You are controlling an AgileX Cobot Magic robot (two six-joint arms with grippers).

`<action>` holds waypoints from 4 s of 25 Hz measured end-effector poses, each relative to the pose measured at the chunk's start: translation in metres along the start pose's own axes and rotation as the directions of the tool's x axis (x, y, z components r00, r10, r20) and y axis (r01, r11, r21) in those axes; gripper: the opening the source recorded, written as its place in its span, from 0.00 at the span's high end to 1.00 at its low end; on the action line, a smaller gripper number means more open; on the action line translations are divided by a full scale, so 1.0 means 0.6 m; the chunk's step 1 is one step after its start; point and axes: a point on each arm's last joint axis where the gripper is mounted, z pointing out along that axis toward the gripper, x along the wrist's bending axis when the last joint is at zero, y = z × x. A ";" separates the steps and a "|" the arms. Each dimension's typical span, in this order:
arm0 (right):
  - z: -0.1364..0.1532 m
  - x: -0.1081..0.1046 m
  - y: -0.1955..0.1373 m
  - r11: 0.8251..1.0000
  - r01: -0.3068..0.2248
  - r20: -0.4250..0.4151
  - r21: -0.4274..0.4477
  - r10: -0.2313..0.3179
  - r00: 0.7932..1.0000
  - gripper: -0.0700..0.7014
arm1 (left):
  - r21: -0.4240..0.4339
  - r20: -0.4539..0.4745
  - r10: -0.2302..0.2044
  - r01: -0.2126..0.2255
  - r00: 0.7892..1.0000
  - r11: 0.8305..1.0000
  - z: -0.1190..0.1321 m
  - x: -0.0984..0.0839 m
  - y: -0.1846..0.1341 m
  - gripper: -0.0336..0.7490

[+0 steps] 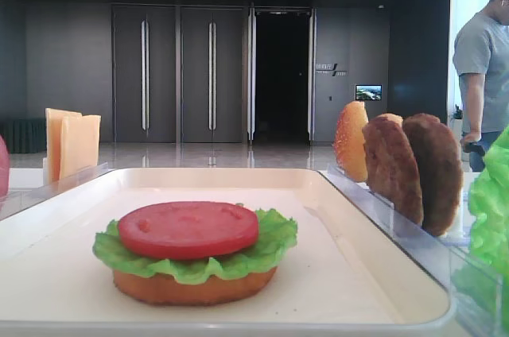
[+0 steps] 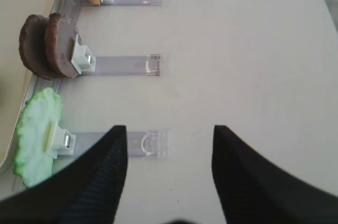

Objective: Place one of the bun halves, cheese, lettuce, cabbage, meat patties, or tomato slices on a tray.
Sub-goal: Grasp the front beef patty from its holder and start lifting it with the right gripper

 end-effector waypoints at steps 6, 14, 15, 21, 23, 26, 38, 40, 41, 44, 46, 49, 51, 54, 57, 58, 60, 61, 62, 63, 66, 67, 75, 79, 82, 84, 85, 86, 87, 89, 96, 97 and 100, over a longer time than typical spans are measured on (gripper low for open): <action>0.043 -0.001 0.075 0.977 -0.010 -0.003 0.212 0.011 1.000 0.42 | 0.000 0.000 0.000 0.000 1.000 1.000 0.000 0.000 0.000 0.66; 0.136 -0.004 0.178 0.913 -0.020 0.001 0.408 0.021 1.000 0.41 | 0.000 -0.003 0.001 -0.001 1.000 1.000 0.000 0.000 0.000 0.67; 0.145 -0.004 0.189 0.908 -0.020 0.002 0.419 0.022 1.000 0.41 | 0.000 -0.003 0.001 -0.001 1.000 1.000 0.000 0.000 0.000 0.67; 0.198 -0.006 0.237 0.874 -0.022 0.003 0.486 0.024 1.000 0.41 | 0.001 -0.005 0.002 -0.002 1.000 1.000 0.000 0.001 0.000 0.68; 0.210 -0.007 0.247 0.869 -0.022 0.003 0.495 0.024 1.000 0.41 | 0.001 -0.007 0.003 -0.003 1.000 1.000 0.000 0.001 0.000 0.68; 0.220 -0.007 0.254 0.865 -0.022 0.003 0.501 0.024 1.000 0.41 | 0.001 -0.007 0.003 -0.003 1.000 1.000 0.000 0.001 0.000 0.68; 0.222 0.017 0.253 0.861 0.003 -0.056 0.508 0.029 0.998 0.41 | 0.001 -0.007 0.003 -0.003 1.000 1.000 0.000 0.001 0.000 0.68; 0.222 0.038 0.252 0.861 0.029 -0.085 0.508 0.017 0.996 0.41 | 0.001 -0.007 0.003 -0.003 1.000 1.000 0.000 0.001 0.000 0.68; 0.221 0.048 0.252 0.863 0.034 -0.097 0.504 0.018 0.995 0.41 | 0.001 -0.007 0.003 -0.003 1.000 1.000 0.000 0.001 0.000 0.68; 0.219 0.087 0.251 0.875 0.069 -0.148 0.479 0.003 0.989 0.41 | 0.001 -0.007 0.003 -0.003 1.000 1.000 0.000 0.001 0.000 0.68; 0.218 0.109 0.251 0.889 0.084 -0.179 0.449 -0.002 0.984 0.41 | 0.001 -0.007 0.003 -0.003 1.000 1.000 0.000 0.001 0.000 0.68; 0.219 0.138 0.254 0.908 0.095 -0.220 0.409 -0.003 0.976 0.41 | 0.001 -0.007 0.002 -0.002 1.000 1.000 0.000 0.001 0.000 0.68; 0.224 0.154 0.256 0.904 0.103 -0.235 0.414 -0.003 0.972 0.41 | 0.001 -0.007 0.002 -0.002 1.000 1.000 0.000 0.001 0.000 0.68; 0.241 0.173 0.263 0.896 0.111 -0.243 0.430 -0.003 0.970 0.41 | 0.001 -0.007 0.002 -0.002 1.000 1.000 0.000 0.001 0.000 0.68; 0.259 0.183 0.269 0.889 0.102 -0.238 0.447 0.008 0.971 0.41 | 0.001 -0.007 0.002 -0.002 1.000 1.000 0.000 0.001 0.000 0.68; 0.265 0.185 0.269 0.886 0.100 -0.235 0.453 0.010 0.972 0.41 | 0.001 -0.007 0.002 -0.002 1.000 1.000 0.000 0.001 0.000 0.68; 0.276 0.187 0.267 0.876 0.101 -0.228 0.471 0.011 0.974 0.41 | 0.001 -0.007 0.002 -0.002 1.000 1.000 0.000 0.001 0.000 0.68; 0.282 0.188 0.265 0.871 0.101 -0.225 0.481 0.011 0.974 0.41 | 0.001 -0.007 0.002 -0.002 1.000 1.000 0.000 0.001 0.000 0.68; 0.288 0.190 0.263 0.866 0.100 -0.224 0.489 0.014 0.975 0.41 | 0.001 -0.007 0.002 -0.002 1.000 1.000 0.000 0.001 0.000 0.68; 0.294 0.192 0.261 0.860 0.100 -0.222 0.500 0.016 0.975 0.41 | 0.001 -0.007 0.002 -0.002 1.000 1.000 0.000 0.001 0.000 0.68; 0.312 0.199 0.257 0.851 0.085 -0.227 0.519 0.041 0.973 0.41 | 0.001 -0.007 0.001 -0.001 1.000 1.000 0.000 0.001 0.000 0.68; 0.317 0.202 0.256 0.850 0.079 -0.231 0.520 0.051 0.972 0.41 | 0.001 -0.007 0.001 -0.001 1.000 1.000 0.000 0.001 0.000 0.68; 0.339 0.208 0.253 0.842 0.074 -0.227 0.534 0.059 0.972 0.41 | 0.001 -0.014 -0.005 0.006 1.000 1.000 0.000 0.002 0.000 0.66; 0.346 0.209 0.252 0.844 0.085 -0.233 0.530 0.048 0.971 0.41 | 0.002 -0.016 -0.008 0.008 1.000 1.000 0.000 0.002 0.000 0.64; 0.352 0.211 0.250 0.841 0.093 -0.236 0.533 0.042 0.971 0.41 | 0.002 -0.017 -0.010 0.010 1.000 1.000 0.000 0.003 0.000 0.63; 0.354 0.211 0.250 0.842 0.099 -0.239 0.530 0.037 0.970 0.41 | 0.002 -0.017 -0.011 0.011 1.000 1.000 0.000 0.003 0.000 0.62; 0.354 0.211 0.250 0.842 0.101 -0.241 0.529 0.035 0.970 0.41 | 0.002 -0.017 -0.011 0.011 1.000 1.000 0.000 0.003 0.000 0.62; 0.354 0.211 0.250 0.843 0.103 -0.241 0.528 0.033 0.970 0.41 | 0.002 -0.017 -0.011 0.011 1.000 1.000 0.000 0.003 0.000 0.62; 0.354 0.211 0.250 0.843 0.104 -0.242 0.528 0.032 0.970 0.41 | 0.002 -0.017 -0.011 0.011 1.000 1.000 0.000 0.003 0.000 0.62; 0.353 0.214 0.249 0.843 0.109 -0.247 0.527 0.029 0.969 0.41 | 0.002 -0.017 -0.011 0.011 1.000 1.000 0.000 0.003 0.000 0.62; 0.352 0.220 0.248 0.847 0.120 -0.256 0.518 0.020 0.966 0.41 | 0.002 -0.023 -0.020 0.020 1.000 1.000 0.000 0.003 0.000 0.62; 0.352 0.220 0.248 0.847 0.120 -0.256 0.518 0.019 0.967 0.41 | 0.002 -0.025 -0.021 0.021 0.999 1.000 0.000 0.004 0.000 0.62; 0.356 0.221 0.246 0.840 0.121 -0.252 0.529 0.019 0.968 0.41 | 0.002 -0.027 -0.021 0.021 0.999 1.000 0.000 0.004 0.000 0.62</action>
